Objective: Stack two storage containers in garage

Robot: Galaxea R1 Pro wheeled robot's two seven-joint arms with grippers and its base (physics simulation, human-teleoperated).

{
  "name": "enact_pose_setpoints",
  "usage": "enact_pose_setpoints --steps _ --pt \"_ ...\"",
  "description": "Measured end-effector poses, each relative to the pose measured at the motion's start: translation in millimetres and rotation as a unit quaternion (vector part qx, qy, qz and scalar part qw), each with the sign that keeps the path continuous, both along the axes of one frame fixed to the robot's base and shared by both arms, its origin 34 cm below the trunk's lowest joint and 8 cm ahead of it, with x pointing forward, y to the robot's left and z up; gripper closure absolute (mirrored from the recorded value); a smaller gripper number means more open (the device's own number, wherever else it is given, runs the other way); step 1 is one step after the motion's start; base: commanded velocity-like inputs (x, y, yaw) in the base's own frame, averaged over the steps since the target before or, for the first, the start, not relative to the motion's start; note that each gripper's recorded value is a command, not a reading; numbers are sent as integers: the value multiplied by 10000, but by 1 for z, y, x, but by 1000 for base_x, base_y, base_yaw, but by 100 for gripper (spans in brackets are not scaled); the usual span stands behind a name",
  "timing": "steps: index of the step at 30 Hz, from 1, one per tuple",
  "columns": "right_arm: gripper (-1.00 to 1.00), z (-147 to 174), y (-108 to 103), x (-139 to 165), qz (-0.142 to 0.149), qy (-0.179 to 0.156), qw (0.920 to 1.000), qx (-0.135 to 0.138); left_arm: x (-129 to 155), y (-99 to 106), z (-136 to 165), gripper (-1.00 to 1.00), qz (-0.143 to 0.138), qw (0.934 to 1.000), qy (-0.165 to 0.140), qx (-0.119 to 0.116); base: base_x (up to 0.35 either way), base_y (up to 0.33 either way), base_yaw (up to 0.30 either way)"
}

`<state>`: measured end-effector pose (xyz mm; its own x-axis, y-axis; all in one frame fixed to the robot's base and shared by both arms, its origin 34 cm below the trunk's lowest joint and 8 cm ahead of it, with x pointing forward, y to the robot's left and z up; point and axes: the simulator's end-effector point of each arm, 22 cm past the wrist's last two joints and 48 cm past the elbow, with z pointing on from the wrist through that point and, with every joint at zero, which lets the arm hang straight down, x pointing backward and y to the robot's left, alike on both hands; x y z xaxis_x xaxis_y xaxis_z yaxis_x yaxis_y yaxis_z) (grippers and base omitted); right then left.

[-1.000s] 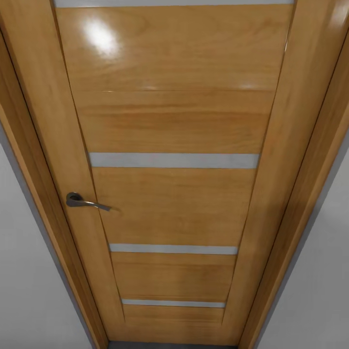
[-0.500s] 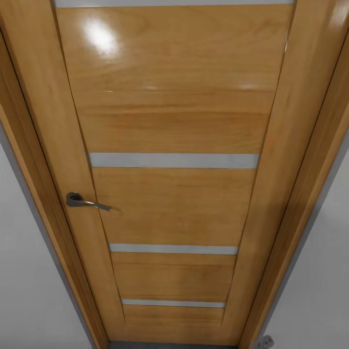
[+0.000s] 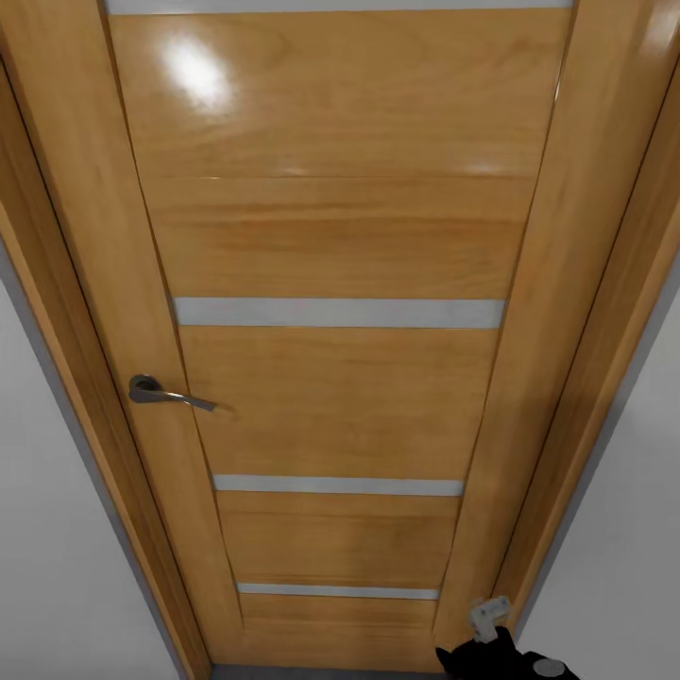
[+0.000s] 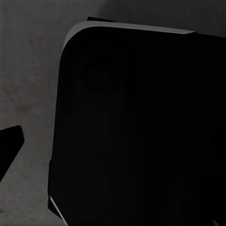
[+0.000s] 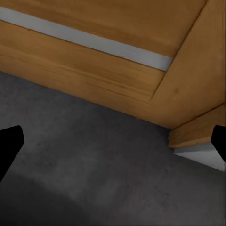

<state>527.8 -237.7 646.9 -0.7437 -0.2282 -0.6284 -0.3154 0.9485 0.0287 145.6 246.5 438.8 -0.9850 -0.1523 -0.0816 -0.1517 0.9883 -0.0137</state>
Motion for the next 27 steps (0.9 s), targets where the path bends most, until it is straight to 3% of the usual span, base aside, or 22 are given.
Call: enact_pose_setpoints --steps 6,10,12,17,22,27 --pt "-100 20 10 20 0 -123 9999 -29 0 0 0 -100 -2 10000 -2 1 0 0 0" --pt "-100 40 27 37 45 -456 9988 -171 0 0 0 -100 -2 10000 -2 -1 0 0 0" --pt "-100 59 46 49 165 -798 9961 -351 0 0 0 -100 -5 10000 0 -2 0 0 0" --pt "-100 81 74 58 297 -1099 9927 -396 0 0 0 -100 -7 10000 -2 -1 0 0 0" --pt "-100 123 114 66 393 -1446 9886 -146 0 0 0 -100 -8 10000 -3 -1 0 0 0" --pt "-100 181 177 77 473 -2058 9774 -19 0 -1 0 -100 -21 10000 0 -7 0 0 0"
